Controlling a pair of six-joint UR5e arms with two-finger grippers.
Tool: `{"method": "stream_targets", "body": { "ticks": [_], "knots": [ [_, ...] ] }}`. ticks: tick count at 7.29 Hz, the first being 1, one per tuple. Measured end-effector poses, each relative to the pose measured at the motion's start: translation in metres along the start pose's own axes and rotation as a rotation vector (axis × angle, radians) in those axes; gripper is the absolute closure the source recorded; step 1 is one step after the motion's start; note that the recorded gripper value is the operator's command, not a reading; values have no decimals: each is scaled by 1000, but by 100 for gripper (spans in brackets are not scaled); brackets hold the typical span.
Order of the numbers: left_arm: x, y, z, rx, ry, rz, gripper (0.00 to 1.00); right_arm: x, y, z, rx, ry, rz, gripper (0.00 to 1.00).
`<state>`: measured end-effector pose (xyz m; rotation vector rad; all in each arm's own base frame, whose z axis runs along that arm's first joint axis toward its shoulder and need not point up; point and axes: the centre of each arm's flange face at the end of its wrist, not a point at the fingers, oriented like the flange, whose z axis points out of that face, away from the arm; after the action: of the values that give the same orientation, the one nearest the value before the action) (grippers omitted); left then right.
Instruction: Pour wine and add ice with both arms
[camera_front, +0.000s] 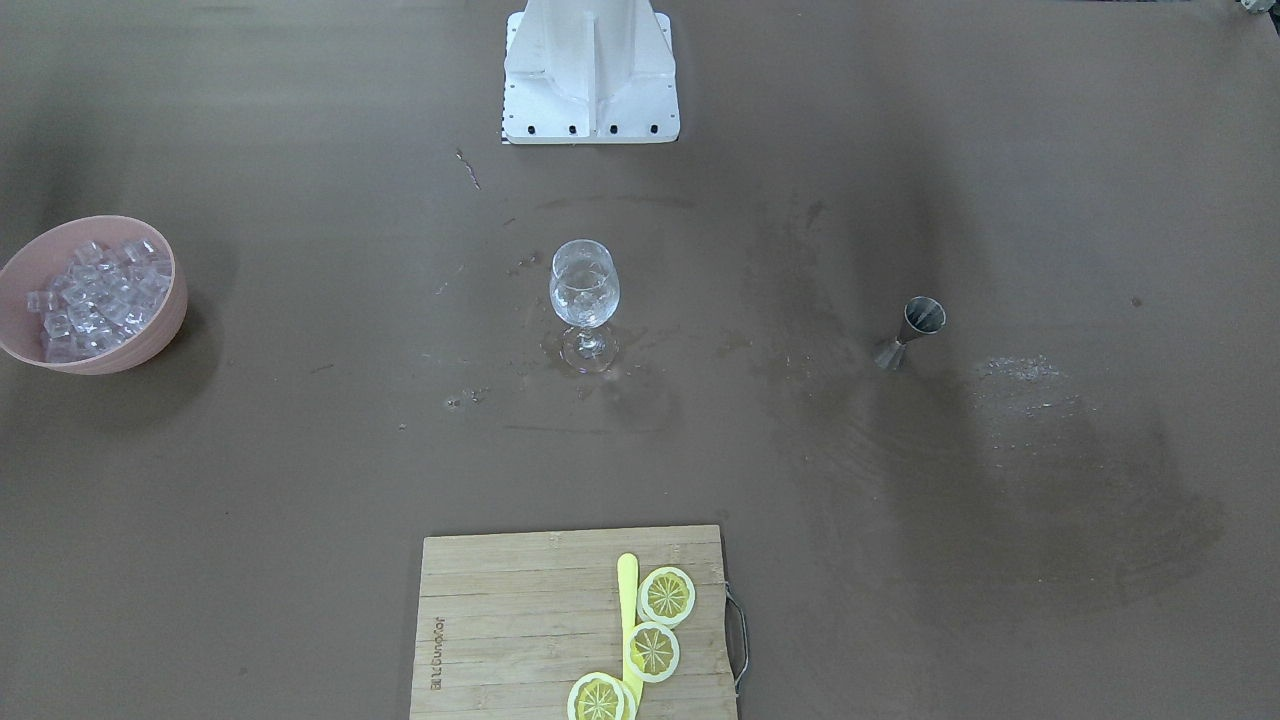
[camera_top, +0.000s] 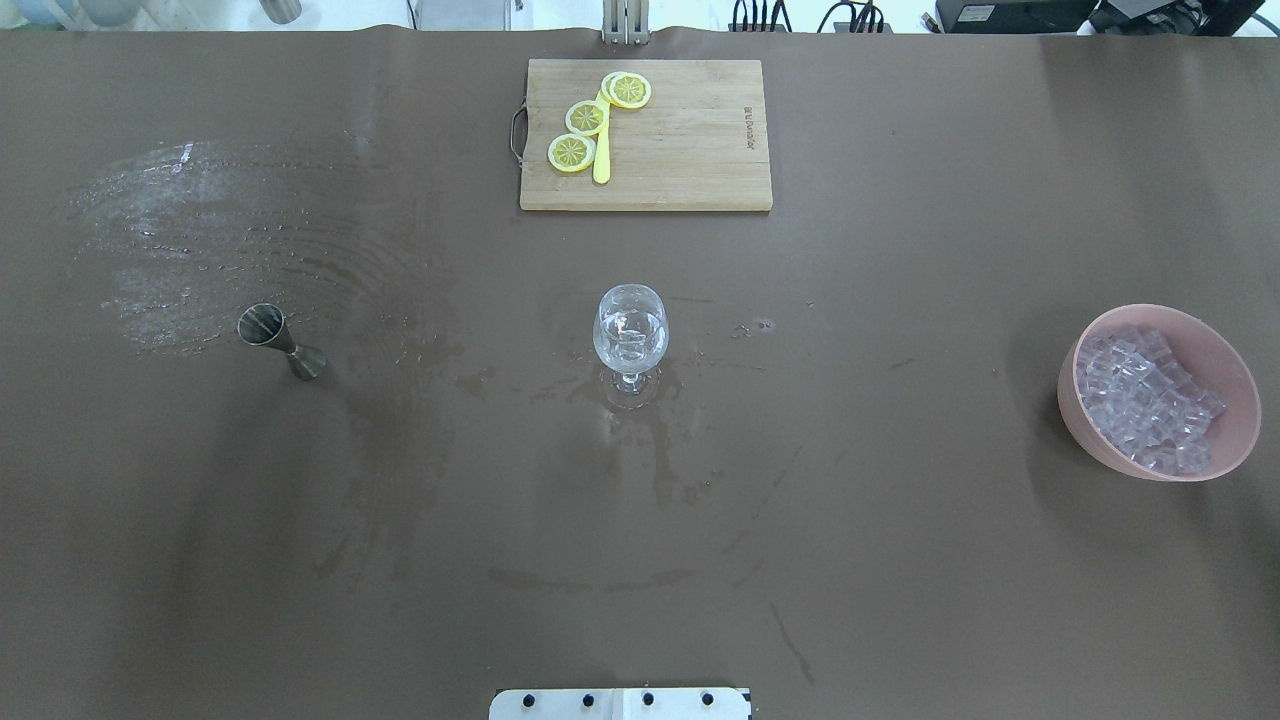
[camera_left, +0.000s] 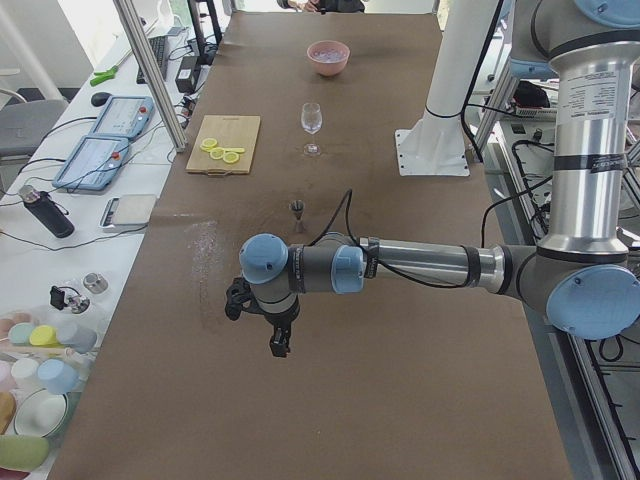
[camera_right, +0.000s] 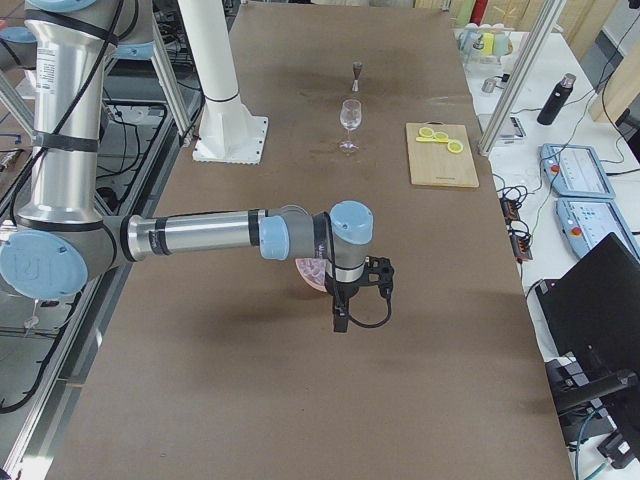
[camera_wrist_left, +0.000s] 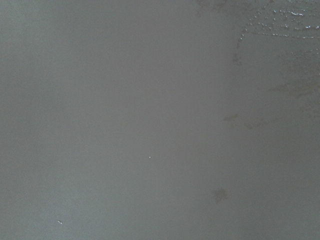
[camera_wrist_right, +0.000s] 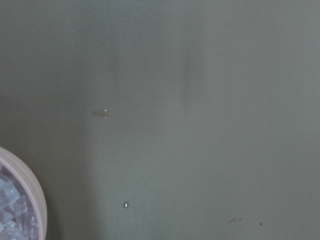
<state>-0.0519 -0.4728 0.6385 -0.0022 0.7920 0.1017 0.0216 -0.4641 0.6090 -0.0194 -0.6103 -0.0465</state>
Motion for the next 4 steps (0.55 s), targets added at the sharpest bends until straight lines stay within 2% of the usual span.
{"method": "stream_targets", "body": {
  "ticks": [4],
  "knots": [
    [1,0,-1,2,0,2,2,1,-25,3,-5,-3,18,0]
  ]
}}
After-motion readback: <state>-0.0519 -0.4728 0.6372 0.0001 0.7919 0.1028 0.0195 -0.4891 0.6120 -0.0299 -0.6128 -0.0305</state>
